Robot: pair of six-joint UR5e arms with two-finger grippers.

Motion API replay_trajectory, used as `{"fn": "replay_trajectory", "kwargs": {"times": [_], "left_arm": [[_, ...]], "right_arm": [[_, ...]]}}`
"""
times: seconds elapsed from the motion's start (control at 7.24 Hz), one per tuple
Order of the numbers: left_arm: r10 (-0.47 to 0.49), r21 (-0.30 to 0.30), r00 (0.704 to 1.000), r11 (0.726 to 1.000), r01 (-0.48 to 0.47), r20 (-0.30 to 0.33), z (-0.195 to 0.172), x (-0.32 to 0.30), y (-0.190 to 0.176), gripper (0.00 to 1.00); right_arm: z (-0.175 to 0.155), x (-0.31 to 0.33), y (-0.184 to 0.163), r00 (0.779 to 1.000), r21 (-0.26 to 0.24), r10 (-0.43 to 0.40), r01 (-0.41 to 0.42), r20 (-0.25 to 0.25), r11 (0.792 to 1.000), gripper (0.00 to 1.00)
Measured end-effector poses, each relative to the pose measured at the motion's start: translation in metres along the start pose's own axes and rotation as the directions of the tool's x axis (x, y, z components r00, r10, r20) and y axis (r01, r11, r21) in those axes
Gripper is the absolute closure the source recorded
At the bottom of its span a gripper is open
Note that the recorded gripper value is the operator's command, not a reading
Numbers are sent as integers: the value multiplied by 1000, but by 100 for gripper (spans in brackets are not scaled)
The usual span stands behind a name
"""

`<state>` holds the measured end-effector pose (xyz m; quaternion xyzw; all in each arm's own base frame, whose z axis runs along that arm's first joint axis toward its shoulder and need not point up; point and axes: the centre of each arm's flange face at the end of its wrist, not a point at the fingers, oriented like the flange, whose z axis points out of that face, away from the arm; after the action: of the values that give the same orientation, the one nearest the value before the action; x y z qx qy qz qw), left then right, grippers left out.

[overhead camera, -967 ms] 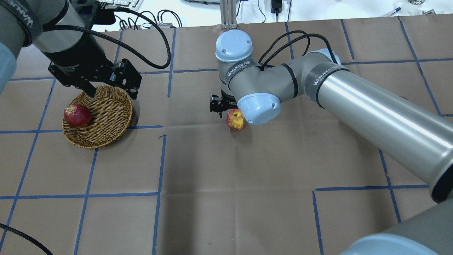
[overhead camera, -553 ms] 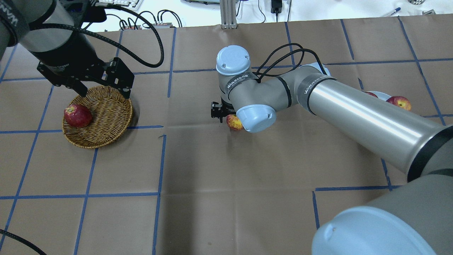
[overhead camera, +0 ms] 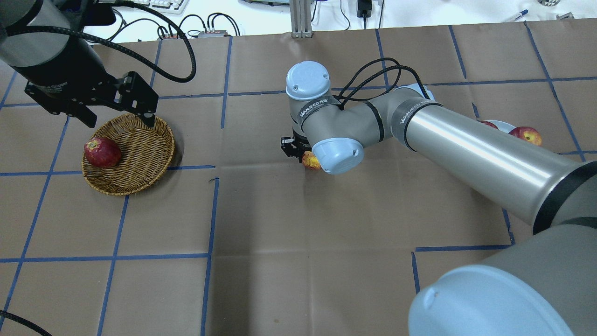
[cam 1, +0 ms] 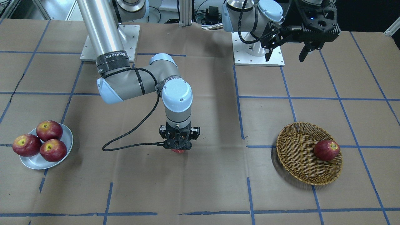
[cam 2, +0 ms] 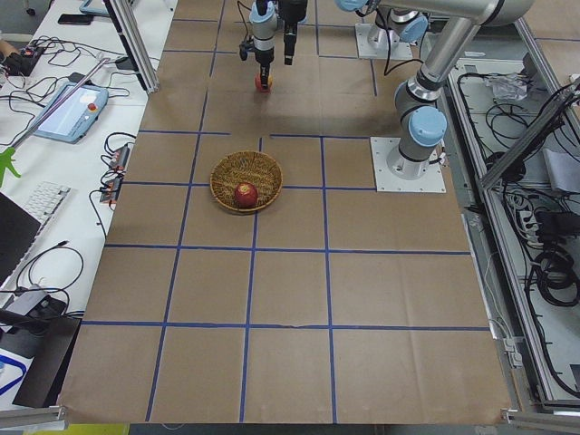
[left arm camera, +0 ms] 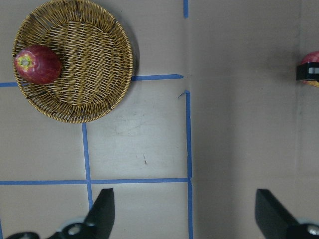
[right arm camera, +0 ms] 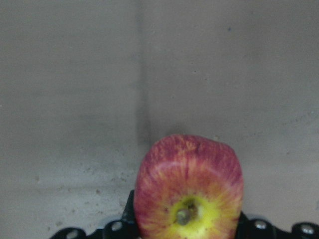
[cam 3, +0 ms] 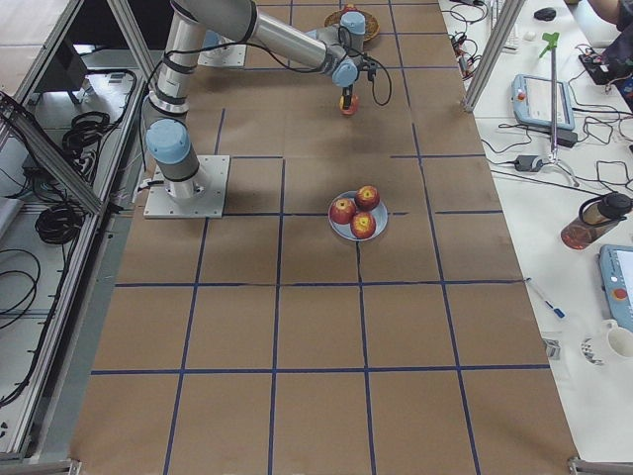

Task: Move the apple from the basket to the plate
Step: 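Carry the apple with the right gripper over the white plate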

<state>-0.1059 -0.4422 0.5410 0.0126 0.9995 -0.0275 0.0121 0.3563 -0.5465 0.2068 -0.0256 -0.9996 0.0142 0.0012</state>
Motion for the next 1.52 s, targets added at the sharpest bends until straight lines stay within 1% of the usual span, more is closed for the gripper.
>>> {"fn": "replay_trajectory", "kwargs": {"times": [0.14, 0.28, 0.41, 0.69, 0.83, 0.97, 1.24, 1.38, 1.52], "left_arm": [[-5, -3, 1000, 1000, 5, 1, 1, -2, 0, 1], [-9, -11, 1000, 1000, 9, 1, 5, -4, -1, 1], [-9, -19, 1000, 1000, 9, -1, 8, -4, 1, 1], [-10, -22, 1000, 1000, 10, 0, 11, -3, 8, 1], [-10, -22, 1000, 1000, 10, 1, 11, -3, 10, 1], [-11, -21, 1000, 1000, 11, 4, 10, -4, 12, 1], [-9, -21, 999, 1000, 10, 32, 9, -6, 15, 1], [-6, -27, 999, 1000, 7, 40, 11, -6, 13, 1], [-4, -34, 999, 999, 5, 41, 14, -5, 10, 1]], "right_arm": [[-15, 7, -4, 1000, 21, 4, -4, 0, 1000, 54], [-40, 19, -6, 1000, 36, 4, -4, 1, 999, 54], [-72, 46, -8, 1000, 28, -13, 13, -5, 1000, 54], [-136, 145, -17, 995, -14, -101, 101, -20, 995, 54], [-154, 204, -18, 988, -23, -152, 151, -20, 988, 54], [-163, 263, -14, 981, -24, -193, 192, -17, 981, 56], [-156, 371, -6, 969, -33, -245, 245, 6, 969, 56], [-147, 412, -4, 963, -16, -267, 268, 19, 963, 56], [-139, 438, -7, 957, 12, -290, 289, 15, 957, 56]]}}
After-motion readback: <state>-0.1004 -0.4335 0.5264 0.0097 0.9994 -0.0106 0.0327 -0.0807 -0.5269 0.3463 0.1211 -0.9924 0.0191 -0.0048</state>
